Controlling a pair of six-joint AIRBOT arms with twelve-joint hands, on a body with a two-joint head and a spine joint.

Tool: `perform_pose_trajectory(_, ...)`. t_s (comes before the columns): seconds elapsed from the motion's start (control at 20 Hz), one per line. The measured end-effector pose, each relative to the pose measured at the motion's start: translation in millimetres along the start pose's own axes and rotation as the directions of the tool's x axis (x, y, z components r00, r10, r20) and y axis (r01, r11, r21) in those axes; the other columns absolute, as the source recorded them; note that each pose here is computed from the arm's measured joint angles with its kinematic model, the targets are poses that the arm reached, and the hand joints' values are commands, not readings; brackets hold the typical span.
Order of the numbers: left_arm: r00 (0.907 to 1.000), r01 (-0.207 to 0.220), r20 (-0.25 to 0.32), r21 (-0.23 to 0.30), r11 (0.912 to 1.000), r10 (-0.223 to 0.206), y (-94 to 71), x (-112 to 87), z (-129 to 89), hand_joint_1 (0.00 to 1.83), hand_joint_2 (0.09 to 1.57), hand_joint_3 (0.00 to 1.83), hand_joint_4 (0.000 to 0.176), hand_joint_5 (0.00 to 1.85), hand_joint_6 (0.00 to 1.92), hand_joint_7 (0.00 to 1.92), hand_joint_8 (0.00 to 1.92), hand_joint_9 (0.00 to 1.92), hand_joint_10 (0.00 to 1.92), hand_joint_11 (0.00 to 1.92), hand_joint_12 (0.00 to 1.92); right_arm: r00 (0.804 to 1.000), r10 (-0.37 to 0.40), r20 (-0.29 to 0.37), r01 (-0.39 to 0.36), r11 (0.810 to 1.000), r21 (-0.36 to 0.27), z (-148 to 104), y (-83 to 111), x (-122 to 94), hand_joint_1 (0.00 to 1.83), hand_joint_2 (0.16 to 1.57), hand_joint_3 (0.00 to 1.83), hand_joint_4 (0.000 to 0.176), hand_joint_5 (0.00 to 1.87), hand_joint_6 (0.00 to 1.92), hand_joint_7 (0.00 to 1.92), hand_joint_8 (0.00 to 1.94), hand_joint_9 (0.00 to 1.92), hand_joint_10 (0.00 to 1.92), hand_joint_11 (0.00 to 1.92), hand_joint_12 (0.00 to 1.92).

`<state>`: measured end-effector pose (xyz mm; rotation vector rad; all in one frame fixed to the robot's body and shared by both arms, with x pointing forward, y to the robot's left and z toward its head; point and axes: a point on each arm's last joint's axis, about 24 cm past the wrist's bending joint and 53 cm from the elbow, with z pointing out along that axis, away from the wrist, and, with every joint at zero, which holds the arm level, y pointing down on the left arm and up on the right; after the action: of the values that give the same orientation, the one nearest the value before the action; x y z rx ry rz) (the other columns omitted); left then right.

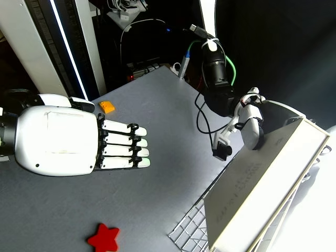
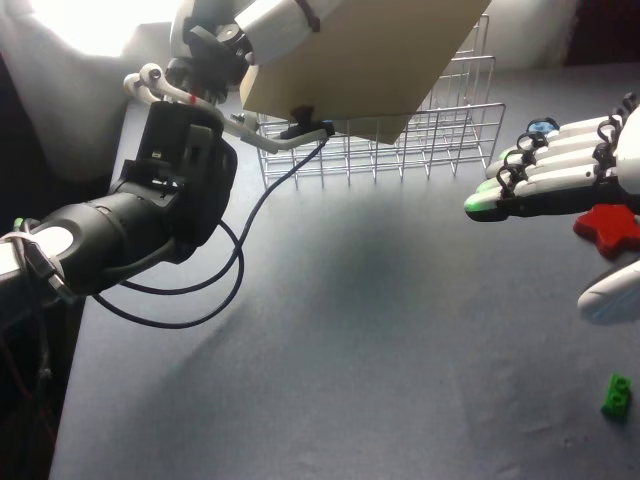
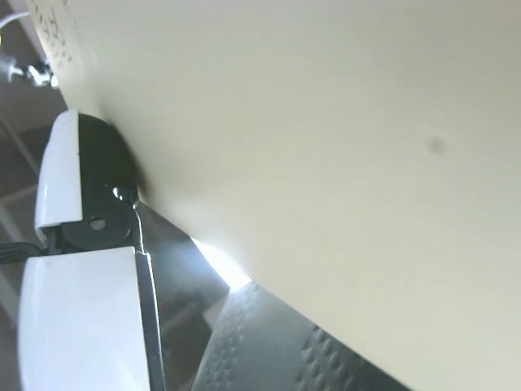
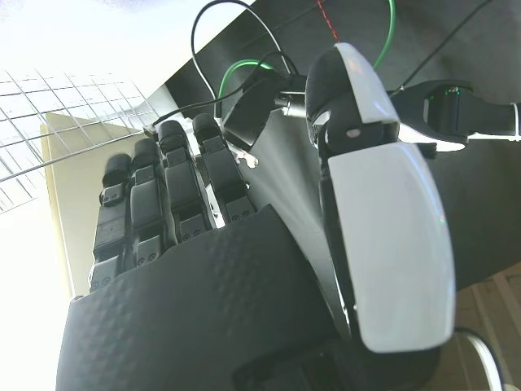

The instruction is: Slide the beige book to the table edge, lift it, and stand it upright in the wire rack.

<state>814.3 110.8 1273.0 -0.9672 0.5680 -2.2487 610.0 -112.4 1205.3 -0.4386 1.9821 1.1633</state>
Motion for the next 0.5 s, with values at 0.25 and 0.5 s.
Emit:
perform_pose_trajectory(0.25, 0.9999, 0.006, 0.009, 0.009, 0.9999, -0.006, -1.2, -2.4, -0.8, 1.19, 1.21, 0.0, 0.0, 0.73, 1.24, 0.89, 1.33, 0.88, 1.27, 0.64, 1.67, 1.0, -0.001, 0.0, 0.001, 1.0, 0.0, 0.1, 0.0, -0.1, 0.1, 1.18, 0.0, 0.0, 0.05, 0.0, 0.09, 0.0, 0.04, 0.0, 0.0, 0.07)
perform_pose_trajectory(0.5, 1.0, 0.001, 0.006, -0.001, 1.0, -0.001, 0.6, -0.7, 3.2, 1.2, 1.21, 0.0, 0.0, 0.72, 1.25, 0.91, 1.3, 0.85, 1.24, 0.62, 1.66, 1.0, -0.001, 0.0, 0.001, 1.0, 0.0, 0.1, 0.2, 0.0, 0.08, 1.17, 0.0, 0.0, 0.06, 0.0, 0.08, 0.0, 0.04, 0.0, 0.0, 0.03)
